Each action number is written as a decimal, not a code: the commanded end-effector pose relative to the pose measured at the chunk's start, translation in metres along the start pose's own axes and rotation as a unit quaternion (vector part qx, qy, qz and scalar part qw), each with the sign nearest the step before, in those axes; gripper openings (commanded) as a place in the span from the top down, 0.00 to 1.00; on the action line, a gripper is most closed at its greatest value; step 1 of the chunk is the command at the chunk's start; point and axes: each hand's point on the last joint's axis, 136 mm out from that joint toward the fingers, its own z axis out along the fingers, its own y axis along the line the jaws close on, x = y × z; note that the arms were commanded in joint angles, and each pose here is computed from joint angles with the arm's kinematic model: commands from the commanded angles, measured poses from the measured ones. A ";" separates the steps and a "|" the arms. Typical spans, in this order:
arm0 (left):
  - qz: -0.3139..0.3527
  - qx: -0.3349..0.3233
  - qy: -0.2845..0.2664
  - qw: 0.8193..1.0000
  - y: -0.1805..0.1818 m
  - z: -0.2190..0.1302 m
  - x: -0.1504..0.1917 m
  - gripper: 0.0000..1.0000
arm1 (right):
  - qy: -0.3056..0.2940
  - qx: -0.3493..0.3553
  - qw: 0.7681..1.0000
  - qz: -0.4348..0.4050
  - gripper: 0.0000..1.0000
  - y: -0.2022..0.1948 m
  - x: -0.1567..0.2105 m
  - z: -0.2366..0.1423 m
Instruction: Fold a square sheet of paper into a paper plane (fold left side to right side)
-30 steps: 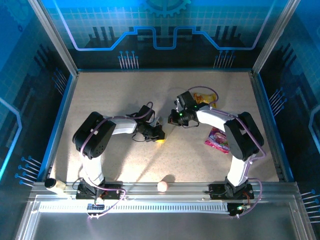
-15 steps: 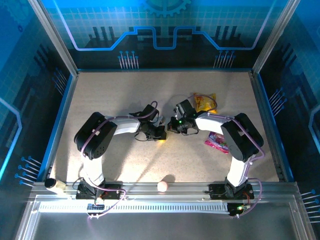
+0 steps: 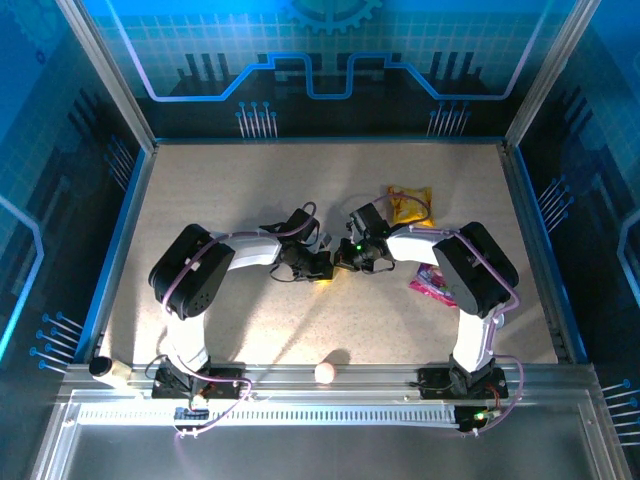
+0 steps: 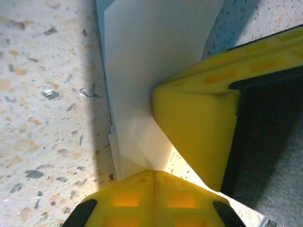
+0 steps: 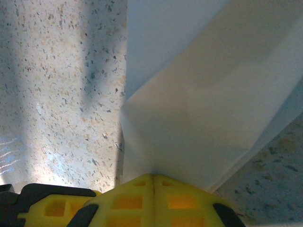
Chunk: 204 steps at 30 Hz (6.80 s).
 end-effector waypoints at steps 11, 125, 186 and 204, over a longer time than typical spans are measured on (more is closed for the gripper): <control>-0.042 -0.124 0.060 0.990 0.065 0.018 0.039 1.00 | -0.026 0.022 0.999 0.000 0.93 -0.028 -0.014 0.005; -0.075 0.104 0.033 0.991 -0.031 -0.030 0.017 1.00 | 0.057 0.031 0.996 0.068 1.00 -0.045 0.015 0.019; -0.110 0.051 0.083 0.989 0.017 0.004 0.060 1.00 | 0.076 0.070 0.993 0.059 1.00 -0.053 0.016 0.022; -0.092 0.056 0.085 0.991 0.008 -0.017 0.071 1.00 | 0.075 0.076 0.993 0.059 1.00 -0.051 0.012 0.019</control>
